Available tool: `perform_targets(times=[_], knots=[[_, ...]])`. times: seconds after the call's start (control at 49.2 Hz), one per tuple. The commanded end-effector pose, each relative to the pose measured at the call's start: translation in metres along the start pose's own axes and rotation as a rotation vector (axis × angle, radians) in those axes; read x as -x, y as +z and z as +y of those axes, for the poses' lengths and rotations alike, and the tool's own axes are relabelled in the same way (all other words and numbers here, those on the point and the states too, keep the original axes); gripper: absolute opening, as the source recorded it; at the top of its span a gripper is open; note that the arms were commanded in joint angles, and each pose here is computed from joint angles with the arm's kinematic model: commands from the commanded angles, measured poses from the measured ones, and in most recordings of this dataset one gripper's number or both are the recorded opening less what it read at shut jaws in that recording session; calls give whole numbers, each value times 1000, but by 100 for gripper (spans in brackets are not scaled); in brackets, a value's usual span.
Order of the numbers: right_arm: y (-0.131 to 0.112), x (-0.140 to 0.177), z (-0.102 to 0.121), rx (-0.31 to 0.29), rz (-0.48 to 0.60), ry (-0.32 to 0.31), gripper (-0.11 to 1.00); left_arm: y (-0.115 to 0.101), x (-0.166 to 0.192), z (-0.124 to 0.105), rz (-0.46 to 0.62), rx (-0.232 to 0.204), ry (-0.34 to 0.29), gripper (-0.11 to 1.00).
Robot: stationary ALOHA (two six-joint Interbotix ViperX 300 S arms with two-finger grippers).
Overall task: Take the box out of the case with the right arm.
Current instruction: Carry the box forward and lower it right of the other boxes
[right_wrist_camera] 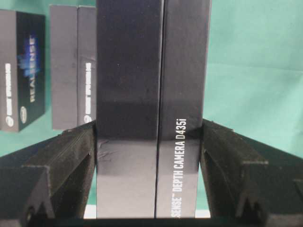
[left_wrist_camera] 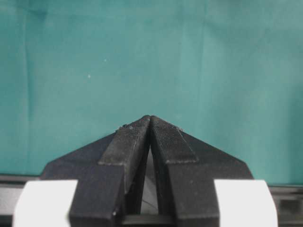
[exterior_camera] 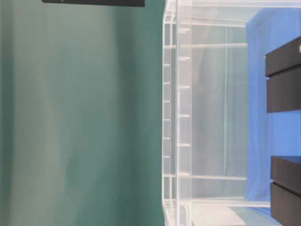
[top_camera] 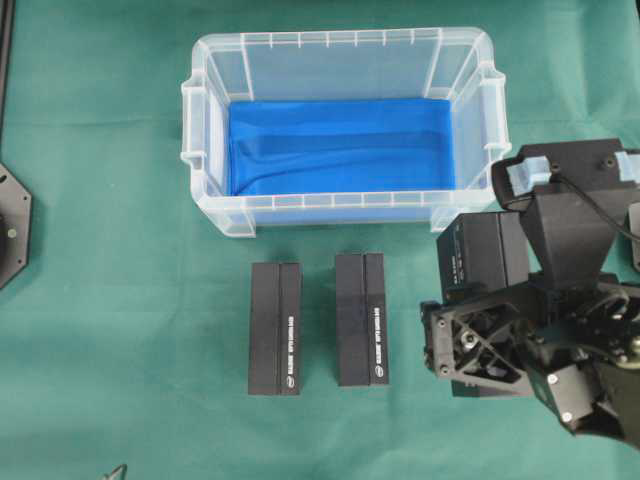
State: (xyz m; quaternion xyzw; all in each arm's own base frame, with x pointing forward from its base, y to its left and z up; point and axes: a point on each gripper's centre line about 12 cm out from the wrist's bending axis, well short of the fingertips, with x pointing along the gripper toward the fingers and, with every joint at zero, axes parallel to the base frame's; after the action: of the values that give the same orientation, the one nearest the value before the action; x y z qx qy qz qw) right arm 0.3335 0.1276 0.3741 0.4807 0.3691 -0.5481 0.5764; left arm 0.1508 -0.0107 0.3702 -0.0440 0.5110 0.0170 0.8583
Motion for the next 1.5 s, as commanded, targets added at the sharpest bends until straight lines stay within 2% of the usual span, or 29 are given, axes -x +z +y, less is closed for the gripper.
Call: perform_targets(times=[0.0, 0.183, 0.325, 0.488, 0.63, 0.874, 1.117, 1.28, 1.483], knots=[[6, 13, 0, -16, 16, 34, 66, 3, 2, -1, -12, -4, -2, 2], [6, 9, -2, -13, 7, 18, 66, 3, 2, -1, -11, -4, -2, 2], [1, -18, -5, -16, -15, -40, 66, 3, 2, -1, -9, -4, -2, 2], [-14, -57, -1, -43, 21, -9, 66, 3, 2, -1, -11, -1, -1, 2], [-24, -95, -7, -54, 19, -18, 66, 3, 2, -1, -9, -3, -2, 2], [-33, -133, -17, -61, 31, -18, 66, 3, 2, -1, -9, -3, -2, 2], [-43, -159, -18, -59, 44, -12, 66, 3, 1, -1, -8, -3, -1, 2], [-46, -166, -18, -57, 53, -11, 66, 3, 1, -1, -8, -1, -1, 2], [-48, -166, -22, -72, 81, -38, 66, 3, 1, -1, -8, -3, -1, 2]])
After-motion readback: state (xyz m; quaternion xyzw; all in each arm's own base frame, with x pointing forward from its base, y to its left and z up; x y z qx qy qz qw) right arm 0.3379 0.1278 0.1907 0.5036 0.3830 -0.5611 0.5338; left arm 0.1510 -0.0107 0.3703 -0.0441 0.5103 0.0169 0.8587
